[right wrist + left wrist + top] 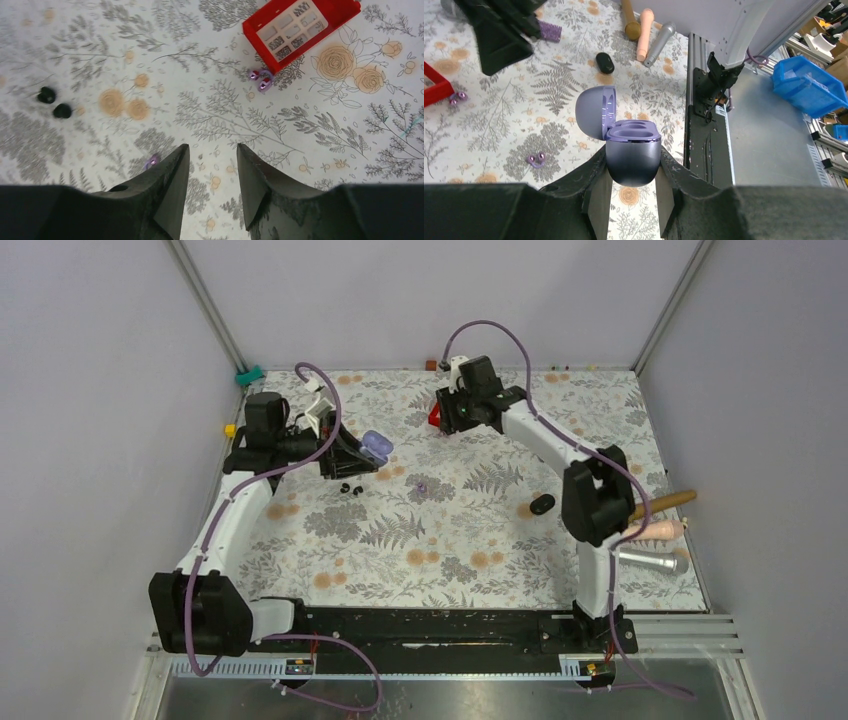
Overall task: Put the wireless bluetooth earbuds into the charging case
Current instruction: Pick up the right earbud from the center of the board.
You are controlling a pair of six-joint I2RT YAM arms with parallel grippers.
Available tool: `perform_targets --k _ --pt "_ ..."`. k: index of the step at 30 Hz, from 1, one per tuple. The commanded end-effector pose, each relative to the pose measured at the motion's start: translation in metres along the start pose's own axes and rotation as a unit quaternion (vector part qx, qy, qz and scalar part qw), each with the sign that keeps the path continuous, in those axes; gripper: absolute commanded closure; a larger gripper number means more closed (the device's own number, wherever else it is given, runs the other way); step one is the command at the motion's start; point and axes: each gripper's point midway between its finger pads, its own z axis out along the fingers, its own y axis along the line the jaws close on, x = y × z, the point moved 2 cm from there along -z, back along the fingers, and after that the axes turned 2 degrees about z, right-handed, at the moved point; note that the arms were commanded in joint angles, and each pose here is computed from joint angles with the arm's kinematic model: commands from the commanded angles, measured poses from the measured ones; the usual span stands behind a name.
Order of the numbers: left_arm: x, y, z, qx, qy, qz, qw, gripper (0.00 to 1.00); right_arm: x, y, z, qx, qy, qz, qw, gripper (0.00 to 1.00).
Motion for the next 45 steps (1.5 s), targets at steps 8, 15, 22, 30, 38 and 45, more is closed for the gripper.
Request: perform_targets --k 8,15,22,30,38,45 --pt "0.016 -0.015 -0.006 0.023 0.005 0.039 0.999 1.00 0.000 -0.039 0.071 0.091 0.079 0.024 0.992 0.61" --pt "0.017 -0.020 -0.007 0.024 0.003 0.049 0.998 1.00 0.012 -0.054 0.091 0.134 0.108 0.046 0.984 0.62" --pt "0.018 -0.022 -0.007 0.026 0.002 0.055 0.998 1.00 0.023 -0.062 0.099 0.150 0.122 0.050 0.980 0.62" --pt "0.019 -0.021 -0.007 0.026 0.003 0.053 0.998 1.00 0.020 -0.062 0.104 0.146 0.121 0.069 0.979 0.60" --pt "0.019 -0.021 -0.007 0.027 0.003 0.051 0.998 1.00 0.018 -0.065 0.104 0.161 0.113 0.087 0.977 0.58" --pt "0.019 -0.022 -0.007 0.031 0.001 0.049 0.998 1.00 0.024 -0.059 0.107 0.147 0.122 0.116 0.975 0.54"
